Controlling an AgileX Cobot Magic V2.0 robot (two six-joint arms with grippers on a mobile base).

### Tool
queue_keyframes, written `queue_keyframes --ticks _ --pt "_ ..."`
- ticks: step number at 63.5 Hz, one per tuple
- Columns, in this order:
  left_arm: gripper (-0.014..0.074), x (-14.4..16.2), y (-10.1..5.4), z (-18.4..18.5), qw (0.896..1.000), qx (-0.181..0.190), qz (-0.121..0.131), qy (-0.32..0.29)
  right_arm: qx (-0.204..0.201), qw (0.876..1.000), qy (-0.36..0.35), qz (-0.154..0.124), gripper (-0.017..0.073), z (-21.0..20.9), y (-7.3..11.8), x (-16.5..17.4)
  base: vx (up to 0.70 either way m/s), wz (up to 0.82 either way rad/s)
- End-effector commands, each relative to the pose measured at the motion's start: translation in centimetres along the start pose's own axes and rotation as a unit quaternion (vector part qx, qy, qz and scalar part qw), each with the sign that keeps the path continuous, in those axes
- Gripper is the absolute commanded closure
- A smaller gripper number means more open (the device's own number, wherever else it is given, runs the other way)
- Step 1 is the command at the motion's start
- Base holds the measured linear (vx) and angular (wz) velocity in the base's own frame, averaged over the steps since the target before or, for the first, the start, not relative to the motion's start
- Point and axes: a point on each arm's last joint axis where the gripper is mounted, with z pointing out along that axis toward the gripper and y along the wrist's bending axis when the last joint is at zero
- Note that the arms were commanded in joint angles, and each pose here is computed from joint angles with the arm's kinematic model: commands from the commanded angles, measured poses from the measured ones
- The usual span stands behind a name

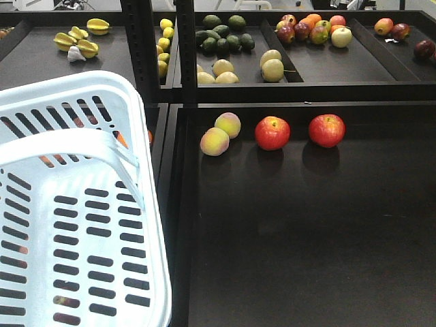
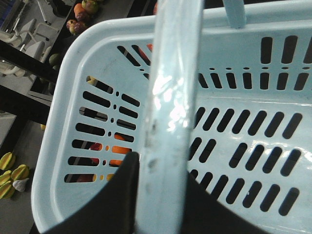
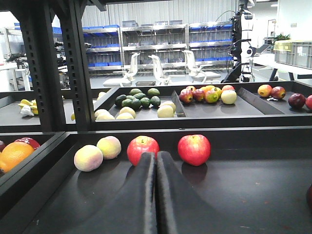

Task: Pick three apples into basket with both arms
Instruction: 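Lift the light-blue basket by its handle with the left gripper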

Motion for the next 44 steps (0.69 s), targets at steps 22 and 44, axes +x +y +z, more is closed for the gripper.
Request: queue_keyframes --ticks 22,44 --pt "0.0601 -1.13 1.00 -0.88 0.998 -0.040 -0.007 -0.050 -0.002 0.999 -0.032 -0.005 0.0568 -0.07 0.03 -0.20 0.00 0.00" --pt "0.0601 -1.13 1.00 -0.88 0.998 -0.040 -0.007 -0.050 -0.002 0.999 -0.032 -0.005 0.0568 -0.07 0.03 -0.20 0.00 0.00"
